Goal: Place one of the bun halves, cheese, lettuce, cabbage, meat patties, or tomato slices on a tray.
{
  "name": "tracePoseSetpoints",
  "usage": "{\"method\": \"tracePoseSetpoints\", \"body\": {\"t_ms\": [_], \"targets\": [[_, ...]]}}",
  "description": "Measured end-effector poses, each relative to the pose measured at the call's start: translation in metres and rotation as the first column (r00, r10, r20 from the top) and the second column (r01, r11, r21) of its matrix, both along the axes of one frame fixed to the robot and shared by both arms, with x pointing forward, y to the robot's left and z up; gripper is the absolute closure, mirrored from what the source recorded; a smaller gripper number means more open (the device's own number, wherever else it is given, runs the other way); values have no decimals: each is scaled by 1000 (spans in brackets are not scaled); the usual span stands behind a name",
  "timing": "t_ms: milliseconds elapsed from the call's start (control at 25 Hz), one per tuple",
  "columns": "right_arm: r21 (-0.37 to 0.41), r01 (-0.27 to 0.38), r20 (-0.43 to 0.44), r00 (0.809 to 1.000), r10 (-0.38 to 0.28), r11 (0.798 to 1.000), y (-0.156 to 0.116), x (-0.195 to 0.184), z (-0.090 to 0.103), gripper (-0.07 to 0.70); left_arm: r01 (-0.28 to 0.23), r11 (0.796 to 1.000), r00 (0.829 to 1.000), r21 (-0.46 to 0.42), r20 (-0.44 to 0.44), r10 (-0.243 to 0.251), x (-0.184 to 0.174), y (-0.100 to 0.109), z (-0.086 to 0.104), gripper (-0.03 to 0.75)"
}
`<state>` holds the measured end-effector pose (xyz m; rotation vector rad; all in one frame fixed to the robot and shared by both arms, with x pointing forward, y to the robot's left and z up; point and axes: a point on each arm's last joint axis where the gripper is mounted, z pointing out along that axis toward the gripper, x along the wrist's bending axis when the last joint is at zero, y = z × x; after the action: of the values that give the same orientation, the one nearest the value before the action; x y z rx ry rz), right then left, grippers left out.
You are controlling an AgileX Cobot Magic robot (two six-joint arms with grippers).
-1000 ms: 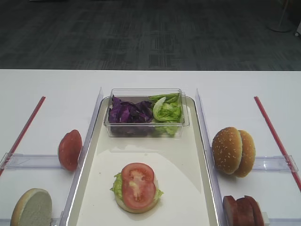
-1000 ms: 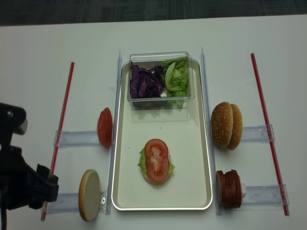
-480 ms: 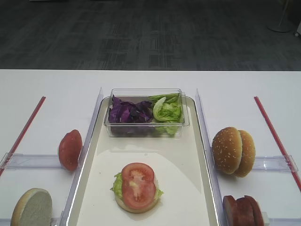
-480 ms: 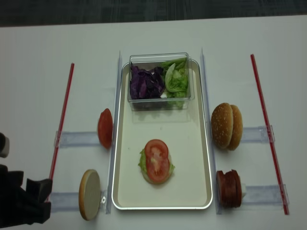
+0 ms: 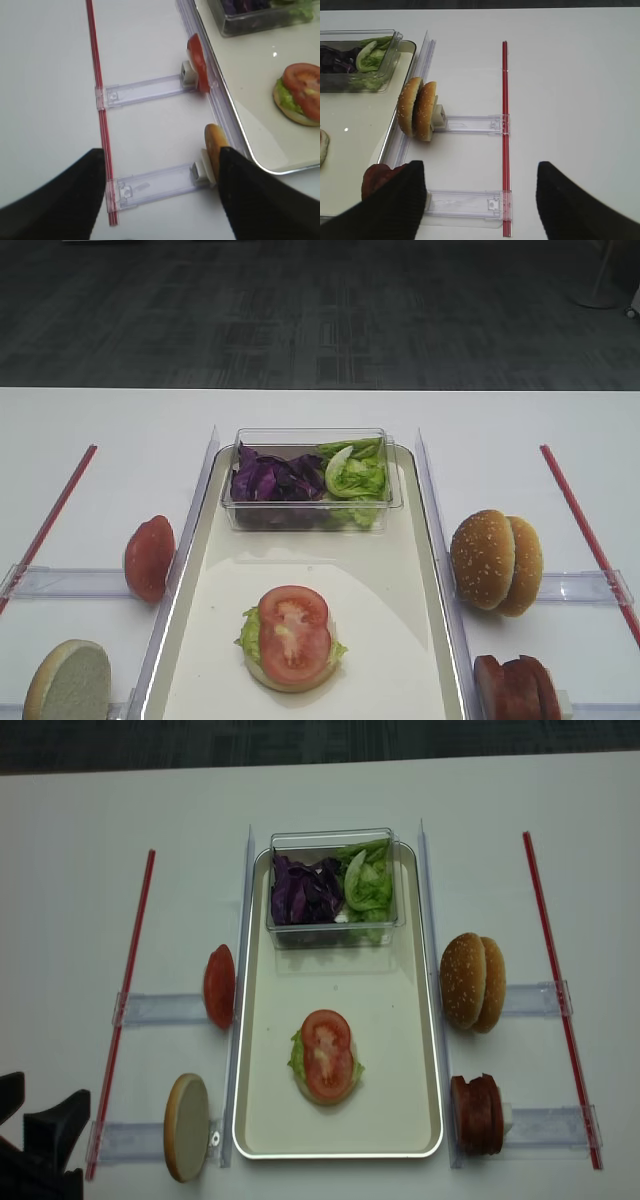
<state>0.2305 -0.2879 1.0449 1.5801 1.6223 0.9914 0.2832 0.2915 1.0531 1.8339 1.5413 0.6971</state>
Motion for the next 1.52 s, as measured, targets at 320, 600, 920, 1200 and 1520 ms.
{"method": "tracePoseSetpoints", "body": {"t_ms": [320,600,920,1200,1520], "targets": [[0,0,0,1000,0,1000,0,0,0,131,-6,1000,991,-24,134,9,-23,2,4,258],[0,0,0,1000,0,1000,0,0,0,131,-5,999,967,-39,255,15,-38,4,3,258],[0,0,0,1000,0,1000,0,0,0,131,-5,999,942,-50,336,22,-44,4,1,277],[0,0,0,1000,0,1000,0,0,0,131,-7,998,941,-55,337,25,-44,4,1,279],[0,0,0,1000,0,1000,0,0,0,131,-11,998,951,-64,307,31,-47,4,1,280]]}}
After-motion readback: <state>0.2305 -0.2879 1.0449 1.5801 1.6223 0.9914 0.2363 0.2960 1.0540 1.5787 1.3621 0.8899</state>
